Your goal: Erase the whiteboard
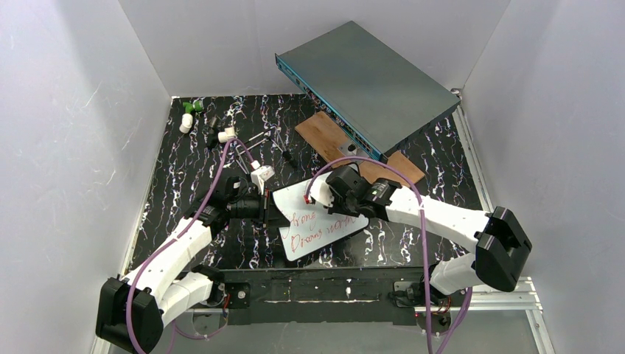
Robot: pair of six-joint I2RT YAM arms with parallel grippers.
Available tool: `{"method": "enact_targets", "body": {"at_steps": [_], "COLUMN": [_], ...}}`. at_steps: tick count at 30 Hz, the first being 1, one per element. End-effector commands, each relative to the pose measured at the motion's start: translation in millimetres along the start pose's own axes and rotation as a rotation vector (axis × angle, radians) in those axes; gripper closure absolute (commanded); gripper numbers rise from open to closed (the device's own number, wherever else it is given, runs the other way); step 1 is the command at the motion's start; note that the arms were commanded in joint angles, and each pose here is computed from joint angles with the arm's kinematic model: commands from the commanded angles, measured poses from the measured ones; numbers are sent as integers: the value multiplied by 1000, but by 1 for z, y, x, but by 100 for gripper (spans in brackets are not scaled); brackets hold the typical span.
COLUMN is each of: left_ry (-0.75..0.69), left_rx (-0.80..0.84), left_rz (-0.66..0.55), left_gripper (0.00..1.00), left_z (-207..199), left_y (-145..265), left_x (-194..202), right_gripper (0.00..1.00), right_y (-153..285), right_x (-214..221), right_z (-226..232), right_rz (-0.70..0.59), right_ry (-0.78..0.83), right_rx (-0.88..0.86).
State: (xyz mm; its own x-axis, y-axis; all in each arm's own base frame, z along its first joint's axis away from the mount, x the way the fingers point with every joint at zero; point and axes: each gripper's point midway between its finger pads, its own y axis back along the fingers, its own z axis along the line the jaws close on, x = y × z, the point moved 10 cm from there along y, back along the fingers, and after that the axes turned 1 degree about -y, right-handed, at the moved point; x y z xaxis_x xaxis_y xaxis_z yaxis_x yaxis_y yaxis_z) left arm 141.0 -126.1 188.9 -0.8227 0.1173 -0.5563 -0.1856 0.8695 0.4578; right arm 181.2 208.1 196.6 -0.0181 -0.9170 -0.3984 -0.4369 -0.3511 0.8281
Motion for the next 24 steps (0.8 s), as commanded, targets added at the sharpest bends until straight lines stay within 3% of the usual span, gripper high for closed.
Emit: {"method": "enact_targets", "body": {"at_steps": [1,9,17,21,24], "left_ry": [-56,-59,-62,-62,-59], "left_rx": [91,89,92,96,96], "left_rz": [21,19,18,18,19], "left_gripper": [100,100,100,100,100], "left_z": [-14,-14,-15,-15,-15], "left_y": [5,5,5,5,5], "left_x": [-1,-1,-2,-2,-2], "right_gripper": [99,99,99,99,99], "right_y": [2,1,1,2,-1], "right_x": [-4,-7,-5,2,3], "right_z": [21,31,-21,-23,-17], "right_rz": [-63,-65,-41,-35,-32], "right_ry": [71,109,-97,-115,-91], "right_rx": [-168,-226,139,163,86]}}
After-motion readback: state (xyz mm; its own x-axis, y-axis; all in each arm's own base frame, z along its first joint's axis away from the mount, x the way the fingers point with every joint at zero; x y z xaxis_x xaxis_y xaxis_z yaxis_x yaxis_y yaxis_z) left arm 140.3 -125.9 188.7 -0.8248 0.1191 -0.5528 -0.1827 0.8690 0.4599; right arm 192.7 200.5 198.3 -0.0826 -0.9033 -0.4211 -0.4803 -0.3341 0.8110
